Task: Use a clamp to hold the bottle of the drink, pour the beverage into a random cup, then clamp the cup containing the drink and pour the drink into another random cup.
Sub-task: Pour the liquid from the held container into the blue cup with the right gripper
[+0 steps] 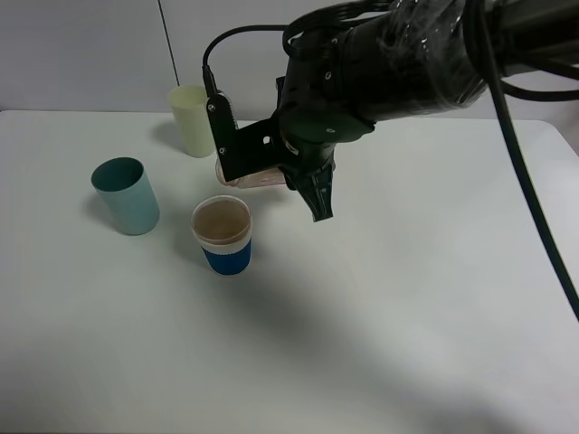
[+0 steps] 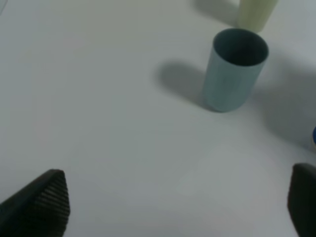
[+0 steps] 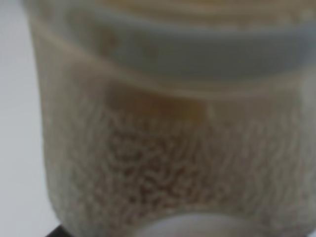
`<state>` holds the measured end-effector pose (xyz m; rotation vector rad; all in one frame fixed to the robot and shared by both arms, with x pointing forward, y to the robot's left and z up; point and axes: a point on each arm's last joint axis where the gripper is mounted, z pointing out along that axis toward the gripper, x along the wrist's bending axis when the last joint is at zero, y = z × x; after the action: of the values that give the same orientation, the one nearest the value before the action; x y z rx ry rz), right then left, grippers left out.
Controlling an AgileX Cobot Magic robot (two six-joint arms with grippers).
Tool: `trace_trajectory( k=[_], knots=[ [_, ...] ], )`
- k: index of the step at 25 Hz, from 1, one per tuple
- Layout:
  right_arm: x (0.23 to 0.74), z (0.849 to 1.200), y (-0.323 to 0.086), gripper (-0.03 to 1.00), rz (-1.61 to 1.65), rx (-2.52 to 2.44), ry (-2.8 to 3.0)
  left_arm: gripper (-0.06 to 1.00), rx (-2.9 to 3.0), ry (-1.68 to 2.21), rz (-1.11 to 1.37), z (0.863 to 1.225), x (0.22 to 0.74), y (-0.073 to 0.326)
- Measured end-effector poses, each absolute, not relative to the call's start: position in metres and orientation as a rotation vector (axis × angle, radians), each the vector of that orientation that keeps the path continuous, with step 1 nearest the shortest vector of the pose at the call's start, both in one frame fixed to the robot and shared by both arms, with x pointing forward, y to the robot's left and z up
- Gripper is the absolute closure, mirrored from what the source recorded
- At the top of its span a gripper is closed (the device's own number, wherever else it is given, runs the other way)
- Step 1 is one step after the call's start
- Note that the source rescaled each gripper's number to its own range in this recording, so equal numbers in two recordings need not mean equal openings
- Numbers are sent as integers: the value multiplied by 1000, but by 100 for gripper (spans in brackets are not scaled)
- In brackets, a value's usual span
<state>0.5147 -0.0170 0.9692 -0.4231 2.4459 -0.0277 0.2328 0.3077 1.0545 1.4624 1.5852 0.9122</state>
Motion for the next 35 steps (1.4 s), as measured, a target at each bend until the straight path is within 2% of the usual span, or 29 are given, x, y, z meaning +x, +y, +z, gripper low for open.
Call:
trace_trajectory(
  k=[35],
  knots=[
    [503,972,-10,97,-138,-486,2387,28,1463,1585,913,1055,233,308]
  ],
)
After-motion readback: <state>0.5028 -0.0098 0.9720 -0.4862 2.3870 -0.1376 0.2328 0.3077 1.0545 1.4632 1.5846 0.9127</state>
